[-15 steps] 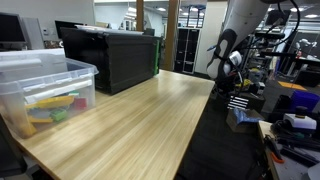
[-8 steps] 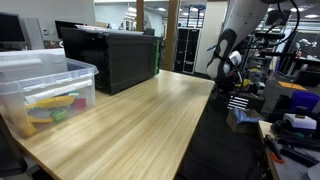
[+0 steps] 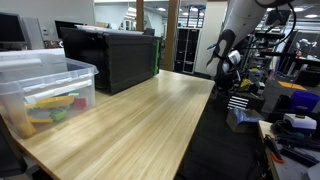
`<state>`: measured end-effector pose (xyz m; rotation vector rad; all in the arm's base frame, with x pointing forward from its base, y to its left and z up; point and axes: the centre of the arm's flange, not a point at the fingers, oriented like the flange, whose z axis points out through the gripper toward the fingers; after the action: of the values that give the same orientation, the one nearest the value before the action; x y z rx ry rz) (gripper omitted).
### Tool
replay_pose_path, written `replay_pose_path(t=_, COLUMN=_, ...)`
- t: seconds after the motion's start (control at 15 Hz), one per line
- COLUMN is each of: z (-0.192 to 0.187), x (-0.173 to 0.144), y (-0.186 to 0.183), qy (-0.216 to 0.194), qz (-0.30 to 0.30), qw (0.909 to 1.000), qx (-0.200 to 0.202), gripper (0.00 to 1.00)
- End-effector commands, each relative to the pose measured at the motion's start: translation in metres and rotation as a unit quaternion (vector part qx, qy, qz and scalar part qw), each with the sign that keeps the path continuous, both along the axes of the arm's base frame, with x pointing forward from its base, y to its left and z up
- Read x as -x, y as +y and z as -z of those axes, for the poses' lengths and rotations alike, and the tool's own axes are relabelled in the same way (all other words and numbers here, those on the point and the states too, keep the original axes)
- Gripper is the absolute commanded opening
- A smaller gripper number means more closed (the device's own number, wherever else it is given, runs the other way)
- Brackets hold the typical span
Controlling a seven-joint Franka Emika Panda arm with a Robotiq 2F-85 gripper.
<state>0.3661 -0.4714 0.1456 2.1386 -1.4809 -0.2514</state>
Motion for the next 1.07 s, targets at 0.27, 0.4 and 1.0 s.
replay_pose_path(t=0.27, z=-0.008, x=-0.023, y=0.028, qy=0.001, qz=-0.021, qw=0.9997, qx=-0.015, gripper=0.02)
replay_pose_path(t=0.4, z=-0.011, x=-0.02, y=0.037, qy=0.008, qz=-0.032, qw=0.9993, qx=-0.015, gripper=0.02)
replay_pose_path(t=1.0, z=0.0, x=-0.015, y=0.051, qy=0.022, qz=-0.038, qw=0.999, qx=0.001, gripper=0.02)
